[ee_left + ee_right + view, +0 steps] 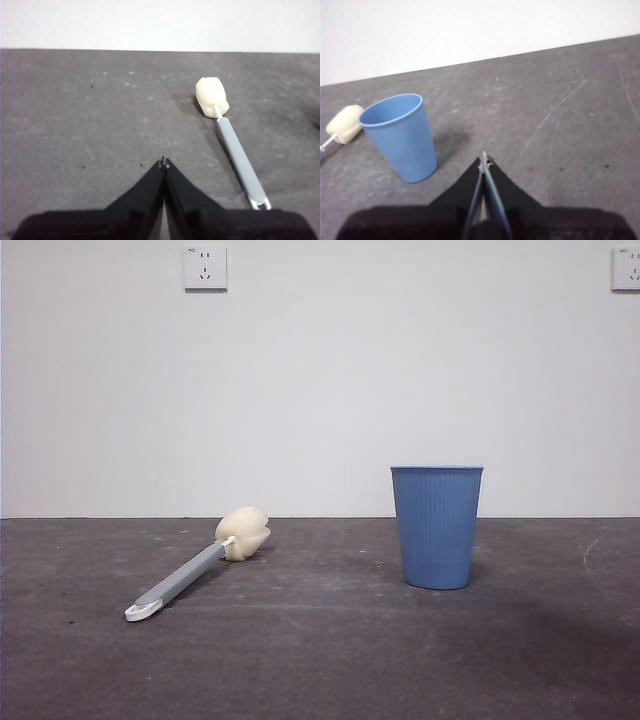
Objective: Pick up the cup brush,pick up the cup,insert the brush into the cup,clean the cup,put the cup brush back,put the cup back to the fixed position on the table
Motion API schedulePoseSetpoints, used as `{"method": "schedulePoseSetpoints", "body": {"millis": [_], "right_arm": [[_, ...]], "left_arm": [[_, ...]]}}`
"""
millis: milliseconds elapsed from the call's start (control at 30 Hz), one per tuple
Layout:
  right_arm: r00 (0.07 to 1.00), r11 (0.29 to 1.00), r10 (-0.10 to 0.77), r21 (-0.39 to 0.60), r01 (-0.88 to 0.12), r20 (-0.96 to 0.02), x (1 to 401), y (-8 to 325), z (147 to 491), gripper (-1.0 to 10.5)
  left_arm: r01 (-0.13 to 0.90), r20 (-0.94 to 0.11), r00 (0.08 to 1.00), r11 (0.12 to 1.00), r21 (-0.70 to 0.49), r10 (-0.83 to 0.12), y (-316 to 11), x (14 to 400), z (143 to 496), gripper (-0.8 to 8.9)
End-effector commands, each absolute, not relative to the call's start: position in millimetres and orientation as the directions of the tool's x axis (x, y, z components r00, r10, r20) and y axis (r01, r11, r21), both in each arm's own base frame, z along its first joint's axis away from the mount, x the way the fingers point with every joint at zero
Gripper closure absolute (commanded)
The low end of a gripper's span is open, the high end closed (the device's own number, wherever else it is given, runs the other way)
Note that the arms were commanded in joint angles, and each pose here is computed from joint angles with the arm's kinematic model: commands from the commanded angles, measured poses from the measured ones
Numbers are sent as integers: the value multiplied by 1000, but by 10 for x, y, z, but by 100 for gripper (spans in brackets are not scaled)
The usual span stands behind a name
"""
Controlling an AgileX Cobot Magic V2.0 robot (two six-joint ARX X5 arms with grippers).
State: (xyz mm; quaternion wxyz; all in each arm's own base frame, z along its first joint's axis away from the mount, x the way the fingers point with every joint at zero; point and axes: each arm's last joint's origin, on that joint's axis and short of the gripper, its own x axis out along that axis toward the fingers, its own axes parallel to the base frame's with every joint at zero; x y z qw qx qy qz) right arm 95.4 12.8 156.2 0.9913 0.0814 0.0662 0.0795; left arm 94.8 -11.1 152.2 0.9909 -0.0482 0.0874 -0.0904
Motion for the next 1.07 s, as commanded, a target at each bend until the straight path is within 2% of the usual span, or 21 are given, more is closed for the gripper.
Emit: {"method": "schedulePoseSetpoints", "body": {"millis": [33,200,367,500,633,867,1067], "right_arm": [[980,958,171,249,-142,-101,947,129,1639,956],[980,957,175,249,-148,-90,947,130,1855,957],[959,942,253,259,-215,-125,991,159,2142,958],[916,916,351,276,-293,-192,1038,194,2444,958],[848,896,435,245,-371,-303,1087,227,2781,958],[699,863,498,209,-461,-514,1166,260,3219,957],[572,829,529,238,-505,-627,1199,279,3323,958]], "left_arm": [[159,-128,974,963,-217,-189,-109,930,1635,820],[171,-53,980,954,-247,-189,-103,862,1970,820],[169,-76,978,954,-249,-193,-99,800,2319,820],[184,-148,963,951,-250,-226,-107,780,2573,820],[239,-238,924,939,-247,-298,-130,791,2801,820],[346,-426,790,895,-282,-440,-177,817,3036,820],[411,-511,698,865,-288,-502,-195,793,3188,821]]}}
